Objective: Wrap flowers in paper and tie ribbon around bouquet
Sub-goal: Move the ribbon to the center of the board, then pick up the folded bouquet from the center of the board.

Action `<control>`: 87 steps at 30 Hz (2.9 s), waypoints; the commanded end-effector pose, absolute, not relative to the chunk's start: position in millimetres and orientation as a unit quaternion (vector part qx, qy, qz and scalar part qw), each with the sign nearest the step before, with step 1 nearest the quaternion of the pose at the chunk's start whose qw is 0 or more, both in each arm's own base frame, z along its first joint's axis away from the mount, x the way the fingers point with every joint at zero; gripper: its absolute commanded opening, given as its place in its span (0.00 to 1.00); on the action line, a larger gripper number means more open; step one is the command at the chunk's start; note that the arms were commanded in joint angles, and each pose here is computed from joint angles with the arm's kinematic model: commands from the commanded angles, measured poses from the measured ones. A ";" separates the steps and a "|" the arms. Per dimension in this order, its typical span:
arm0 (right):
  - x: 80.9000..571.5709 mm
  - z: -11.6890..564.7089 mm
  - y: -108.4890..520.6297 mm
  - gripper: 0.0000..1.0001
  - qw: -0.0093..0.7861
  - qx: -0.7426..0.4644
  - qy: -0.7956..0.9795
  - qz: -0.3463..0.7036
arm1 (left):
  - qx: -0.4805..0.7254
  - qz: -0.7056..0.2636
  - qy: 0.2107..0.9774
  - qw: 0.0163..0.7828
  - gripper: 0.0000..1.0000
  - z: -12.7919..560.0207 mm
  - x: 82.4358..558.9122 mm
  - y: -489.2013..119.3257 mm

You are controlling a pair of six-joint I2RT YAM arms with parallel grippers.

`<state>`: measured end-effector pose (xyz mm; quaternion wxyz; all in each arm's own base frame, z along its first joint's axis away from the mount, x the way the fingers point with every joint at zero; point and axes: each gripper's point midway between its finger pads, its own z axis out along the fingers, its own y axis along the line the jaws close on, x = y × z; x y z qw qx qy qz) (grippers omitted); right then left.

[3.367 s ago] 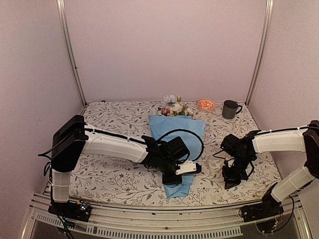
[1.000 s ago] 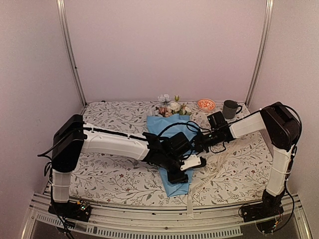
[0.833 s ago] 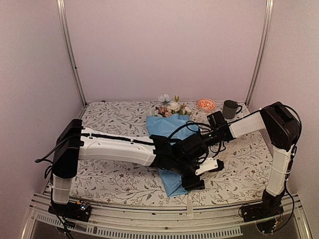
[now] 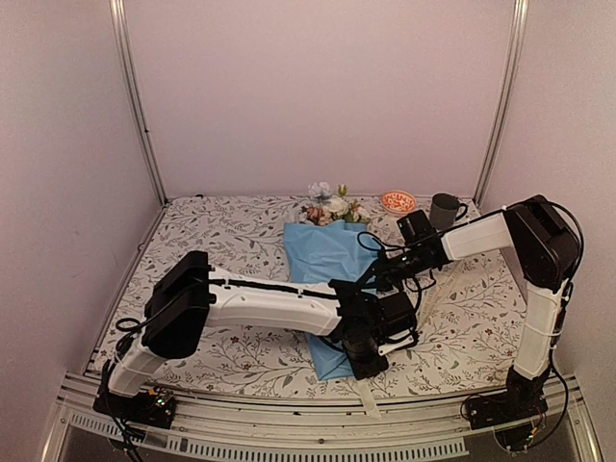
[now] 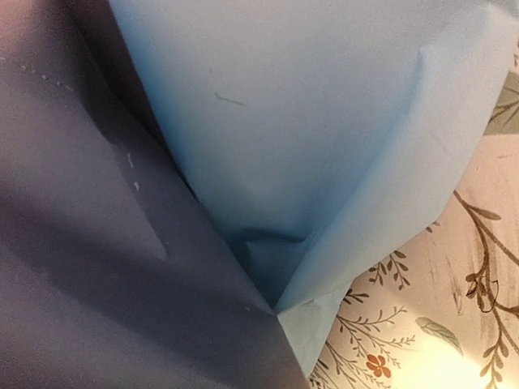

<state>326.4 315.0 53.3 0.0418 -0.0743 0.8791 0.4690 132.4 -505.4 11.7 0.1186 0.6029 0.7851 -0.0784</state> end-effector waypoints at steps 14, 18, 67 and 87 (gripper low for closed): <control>345.4 110.4 330.1 0.00 0.045 -0.093 0.872 0.479 | 0.572 -0.197 0.797 0.004 0.00 36.4 38.9 -390.4; 350.4 117.9 331.2 0.00 0.050 -0.094 0.870 0.481 | 0.511 -0.208 0.834 -0.006 0.00 39.2 52.6 -355.4; 371.8 26.0 292.3 0.23 0.046 -0.052 0.932 0.355 | 0.041 -0.155 0.901 0.402 0.00 173.9 448.4 -140.5; 426.3 32.0 250.6 0.75 0.125 -0.019 0.957 0.260 | 0.333 -0.207 0.886 0.247 0.00 62.4 393.3 -407.3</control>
